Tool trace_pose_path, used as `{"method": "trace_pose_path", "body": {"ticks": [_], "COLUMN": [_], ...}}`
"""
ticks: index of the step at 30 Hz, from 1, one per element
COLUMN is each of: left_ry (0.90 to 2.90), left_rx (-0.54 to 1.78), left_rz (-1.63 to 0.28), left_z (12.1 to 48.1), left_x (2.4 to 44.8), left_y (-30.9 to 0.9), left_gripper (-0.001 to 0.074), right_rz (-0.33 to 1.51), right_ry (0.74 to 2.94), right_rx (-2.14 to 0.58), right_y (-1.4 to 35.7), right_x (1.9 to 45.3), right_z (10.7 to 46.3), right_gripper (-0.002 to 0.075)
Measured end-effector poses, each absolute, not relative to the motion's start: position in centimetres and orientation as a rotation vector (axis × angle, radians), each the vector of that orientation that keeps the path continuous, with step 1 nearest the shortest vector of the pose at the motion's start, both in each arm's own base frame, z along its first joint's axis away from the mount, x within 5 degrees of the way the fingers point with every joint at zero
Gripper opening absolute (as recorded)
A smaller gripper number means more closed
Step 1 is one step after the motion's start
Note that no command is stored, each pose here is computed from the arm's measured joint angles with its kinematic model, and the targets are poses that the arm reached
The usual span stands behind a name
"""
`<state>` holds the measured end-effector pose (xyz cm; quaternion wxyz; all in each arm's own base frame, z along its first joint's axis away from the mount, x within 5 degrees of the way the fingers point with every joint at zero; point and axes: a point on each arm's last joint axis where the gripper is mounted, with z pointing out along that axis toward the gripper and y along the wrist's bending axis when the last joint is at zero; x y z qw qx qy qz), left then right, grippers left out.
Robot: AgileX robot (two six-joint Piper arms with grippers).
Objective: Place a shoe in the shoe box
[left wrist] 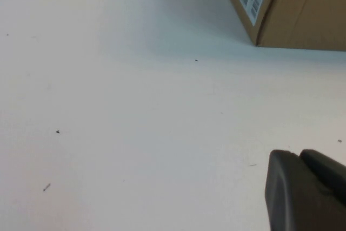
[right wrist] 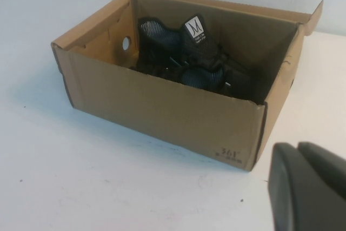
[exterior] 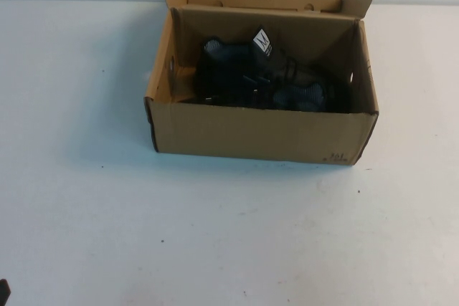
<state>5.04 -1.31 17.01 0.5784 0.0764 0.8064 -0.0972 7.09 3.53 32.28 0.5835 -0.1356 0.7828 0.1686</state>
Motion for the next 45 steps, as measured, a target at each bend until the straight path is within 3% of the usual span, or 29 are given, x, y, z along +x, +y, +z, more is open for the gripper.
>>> {"method": "trace_pose_path", "body": {"ticks": [16,31,35,45], "left_ry": [1.888,1.887,1.887,1.887], "left_rx": [0.179,0.181,0.181,0.181], "left_rz": [-0.227,-0.223,-0.223,-0.223], "left_z": [17.0,17.0,17.0,17.0], "left_x": [5.0,5.0,5.0,5.0], "left_y": [-1.3,-1.3,-1.3,-1.3], "left_gripper": [-0.0001,-0.0001,-0.0001,-0.0001], "right_rz": [0.388,0.250,0.244,0.244], "right_ry": [1.808,1.454,1.442,1.614], "right_rx": [-0.274,-0.072,-0.053,0.003], "right_y": [3.2,0.9,0.8,1.0], "right_x": [6.7,0.0,1.1,5.0], "right_z": [32.5,33.5,31.4,21.9], "right_gripper": [-0.0016,-0.0016,-0.0016,-0.0016]}}
